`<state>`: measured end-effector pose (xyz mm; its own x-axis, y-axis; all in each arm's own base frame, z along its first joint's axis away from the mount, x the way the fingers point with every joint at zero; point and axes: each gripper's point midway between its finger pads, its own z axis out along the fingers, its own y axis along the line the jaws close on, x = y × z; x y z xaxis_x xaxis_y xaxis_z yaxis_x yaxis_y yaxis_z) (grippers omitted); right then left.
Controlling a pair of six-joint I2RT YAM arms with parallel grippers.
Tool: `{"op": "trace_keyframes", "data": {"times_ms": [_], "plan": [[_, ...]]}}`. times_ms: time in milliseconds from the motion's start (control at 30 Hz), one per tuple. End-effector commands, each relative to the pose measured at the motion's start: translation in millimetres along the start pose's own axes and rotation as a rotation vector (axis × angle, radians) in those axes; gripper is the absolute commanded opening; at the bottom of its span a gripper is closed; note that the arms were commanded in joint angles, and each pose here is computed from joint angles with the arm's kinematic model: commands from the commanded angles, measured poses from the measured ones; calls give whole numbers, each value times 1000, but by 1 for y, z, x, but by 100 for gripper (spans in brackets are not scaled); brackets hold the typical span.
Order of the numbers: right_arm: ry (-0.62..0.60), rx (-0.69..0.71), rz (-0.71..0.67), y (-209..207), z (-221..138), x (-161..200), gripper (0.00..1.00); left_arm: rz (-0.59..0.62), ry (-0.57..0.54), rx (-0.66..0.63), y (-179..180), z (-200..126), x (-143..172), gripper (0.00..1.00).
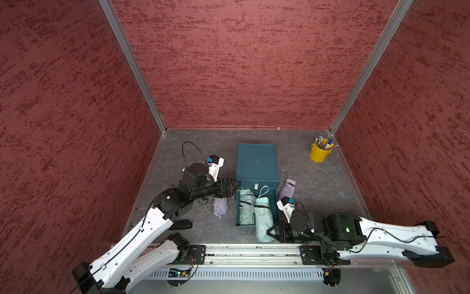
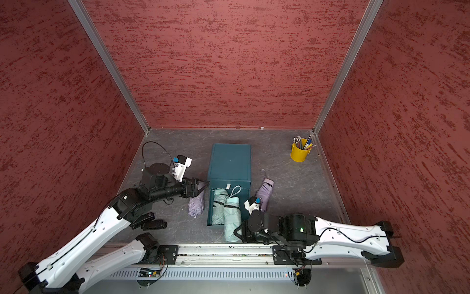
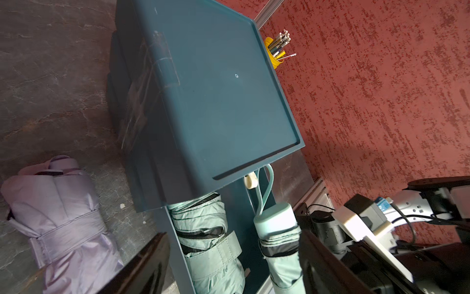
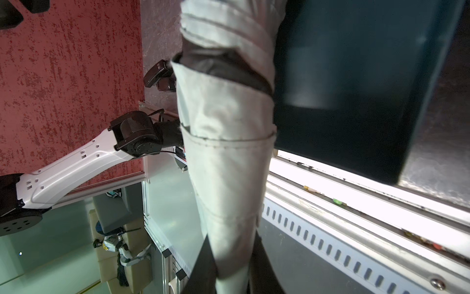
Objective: Place the umbrella in the drawer by color
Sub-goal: Place the umbrella in the drawer.
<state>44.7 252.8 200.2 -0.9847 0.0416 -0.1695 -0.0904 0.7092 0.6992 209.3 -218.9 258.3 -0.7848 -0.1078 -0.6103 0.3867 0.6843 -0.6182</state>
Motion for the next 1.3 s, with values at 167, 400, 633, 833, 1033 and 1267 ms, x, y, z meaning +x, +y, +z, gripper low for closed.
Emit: {"op": "trace_keyframes", "data": {"times_ms": [167, 400, 633, 833, 1033, 1267], "plan": [[-52, -16, 109, 17, -13, -18, 0, 29, -79, -46, 4, 1, -22, 82], [4, -52, 192, 14, 3, -17, 0, 21, -61, -69, 12, 13, -20, 82], [15, -49, 233, 13, 13, -36, 0, 32, -49, -134, 24, 17, -21, 81], [35, -59, 255, 15, 19, -52, 0, 38, -42, -150, 27, 18, -19, 80], [22, -45, 265, 9, 16, -67, 0, 36, -18, -172, 34, 22, -14, 79], [26, -29, 242, 6, 23, -77, 4, 37, -17, -181, 37, 20, -11, 78]]}}
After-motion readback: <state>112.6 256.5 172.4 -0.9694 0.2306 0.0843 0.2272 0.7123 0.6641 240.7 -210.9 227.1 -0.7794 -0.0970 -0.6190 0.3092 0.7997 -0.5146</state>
